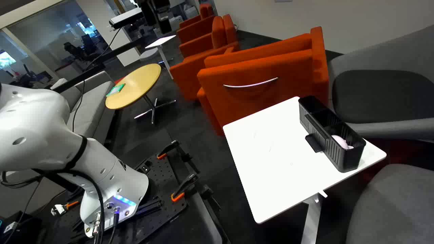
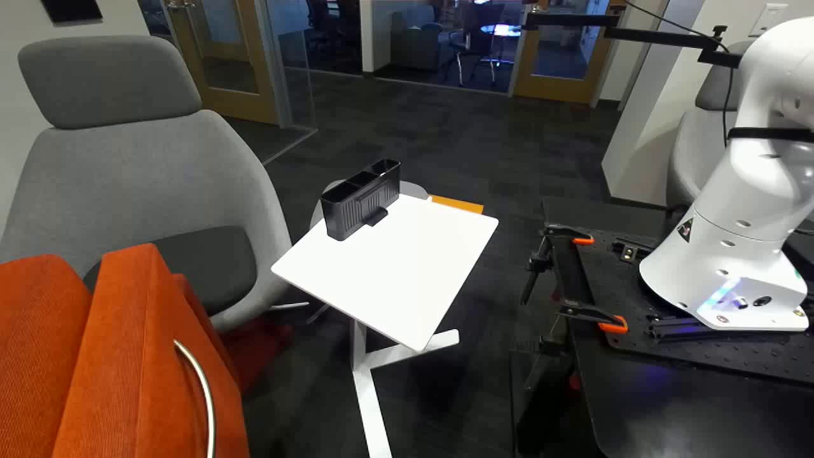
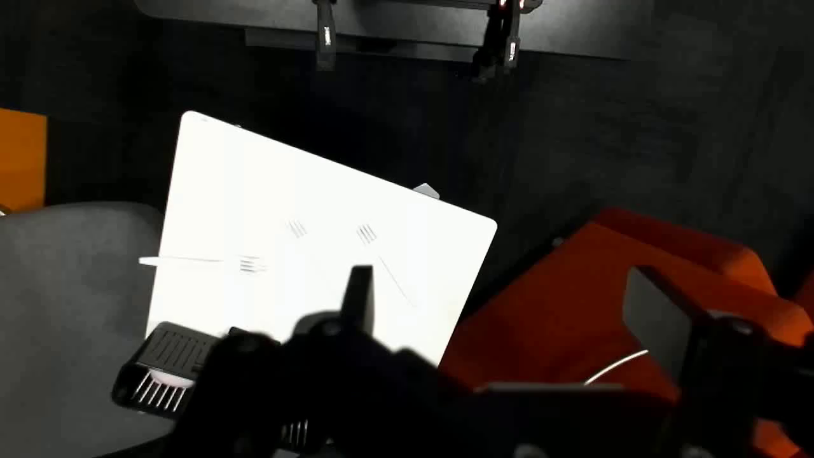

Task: Move the fork on the right to the left

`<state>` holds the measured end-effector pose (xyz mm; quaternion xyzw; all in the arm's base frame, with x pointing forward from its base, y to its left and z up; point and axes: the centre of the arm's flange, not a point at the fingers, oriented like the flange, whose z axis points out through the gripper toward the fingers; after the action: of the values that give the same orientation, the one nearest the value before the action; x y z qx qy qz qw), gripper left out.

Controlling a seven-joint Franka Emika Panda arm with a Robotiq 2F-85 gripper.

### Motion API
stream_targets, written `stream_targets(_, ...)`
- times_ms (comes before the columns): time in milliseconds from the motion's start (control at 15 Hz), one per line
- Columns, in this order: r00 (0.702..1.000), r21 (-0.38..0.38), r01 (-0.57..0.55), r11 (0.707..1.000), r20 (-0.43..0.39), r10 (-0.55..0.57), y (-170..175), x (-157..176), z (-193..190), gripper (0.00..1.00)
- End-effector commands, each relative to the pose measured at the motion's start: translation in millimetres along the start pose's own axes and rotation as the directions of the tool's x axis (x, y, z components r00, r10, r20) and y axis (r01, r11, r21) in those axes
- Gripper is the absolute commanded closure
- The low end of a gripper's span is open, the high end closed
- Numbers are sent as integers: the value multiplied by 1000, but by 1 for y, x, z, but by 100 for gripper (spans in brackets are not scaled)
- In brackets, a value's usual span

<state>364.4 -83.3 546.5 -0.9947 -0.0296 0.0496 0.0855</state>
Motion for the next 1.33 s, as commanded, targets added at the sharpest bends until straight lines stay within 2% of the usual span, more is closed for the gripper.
stream_targets(0,1000,0,0,1000,0,0,0,0,0,0)
stream_targets(667,1000,0,0,1000,0,0,0,0,0,0)
stream_targets(800,994,-32,-95,995,-57,93,14,11,7,0)
stream_targets(1067,937,-44,-295,954,-209,280,73,36,29,0)
stream_targets(1267,869,-67,-440,895,-281,406,120,52,62,0)
